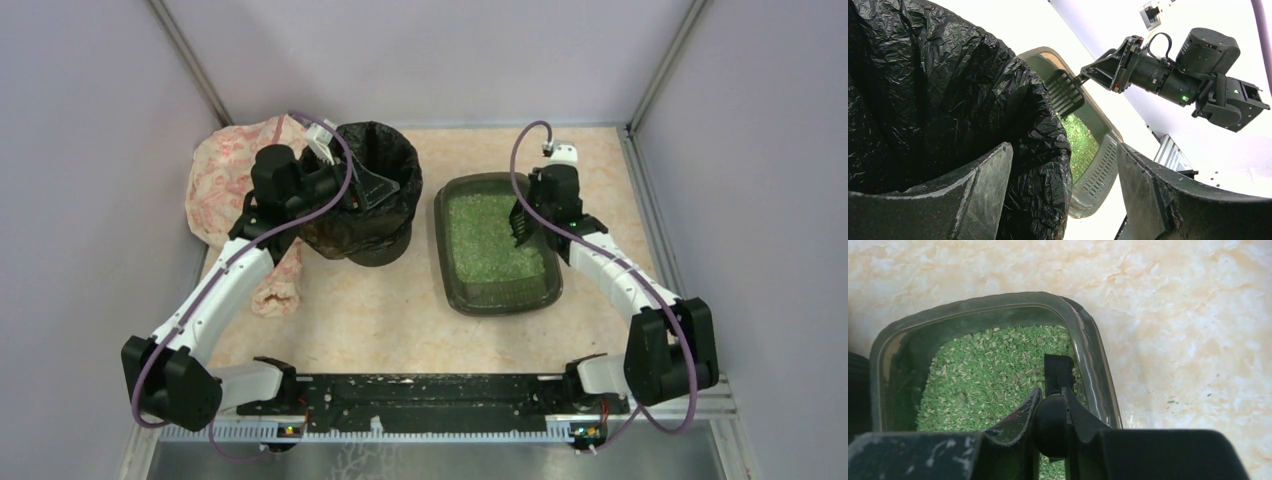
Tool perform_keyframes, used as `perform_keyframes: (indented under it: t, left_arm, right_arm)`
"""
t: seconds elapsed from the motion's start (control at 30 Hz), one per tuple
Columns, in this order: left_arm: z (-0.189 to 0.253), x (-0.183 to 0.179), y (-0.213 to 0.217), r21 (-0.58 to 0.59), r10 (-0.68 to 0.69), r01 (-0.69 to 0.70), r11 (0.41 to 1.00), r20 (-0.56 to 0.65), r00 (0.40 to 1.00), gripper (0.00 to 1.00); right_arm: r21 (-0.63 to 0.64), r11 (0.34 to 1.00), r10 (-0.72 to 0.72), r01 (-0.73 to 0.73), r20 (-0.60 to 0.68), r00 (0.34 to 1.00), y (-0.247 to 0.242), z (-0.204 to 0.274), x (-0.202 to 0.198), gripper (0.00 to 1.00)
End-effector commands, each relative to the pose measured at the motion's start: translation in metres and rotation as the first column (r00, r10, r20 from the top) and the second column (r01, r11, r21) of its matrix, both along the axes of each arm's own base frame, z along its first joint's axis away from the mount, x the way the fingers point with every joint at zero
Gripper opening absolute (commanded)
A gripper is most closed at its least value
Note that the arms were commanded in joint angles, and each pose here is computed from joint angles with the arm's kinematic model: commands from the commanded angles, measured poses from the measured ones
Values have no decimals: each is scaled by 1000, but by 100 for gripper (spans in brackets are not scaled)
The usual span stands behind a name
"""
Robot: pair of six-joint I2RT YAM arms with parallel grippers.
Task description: Clean the litter box
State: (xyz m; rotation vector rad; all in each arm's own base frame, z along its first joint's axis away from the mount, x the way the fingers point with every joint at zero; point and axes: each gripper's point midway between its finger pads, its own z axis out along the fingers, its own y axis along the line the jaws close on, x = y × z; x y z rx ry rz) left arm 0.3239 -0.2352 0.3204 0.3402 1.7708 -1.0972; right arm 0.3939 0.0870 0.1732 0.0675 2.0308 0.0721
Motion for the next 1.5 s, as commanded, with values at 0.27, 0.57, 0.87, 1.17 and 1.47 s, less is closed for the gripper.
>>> perform_keyframes:
  t: [0.27,0.57,0.87,1.17,1.47]
  left_arm:
    - [5,0,-4,-7,-14,14,1000,28,1000,82]
    - [2,0,-5,-3,-18,18,1000,21,1000,82]
    - [-1,2,-6,2,-15,15,1000,16,1000,82]
    - [-3,3,-7,3,-21,21,1000,7,1000,82]
    - [-5,1,-9,-6,-37,36,999,-6,999,81]
  right_arm:
    - [331,929,190,-165,-46,981,52,-26,-11,0]
    - [439,877,241,-197,-48,969,71,-42,-14,0]
    - [577,781,303,-237,-18,953,94,-51,-18,0]
    - [563,784,266,-262,76,961,70,1,-16,0]
    - [577,776,229,-255,119,966,42,24,-23,0]
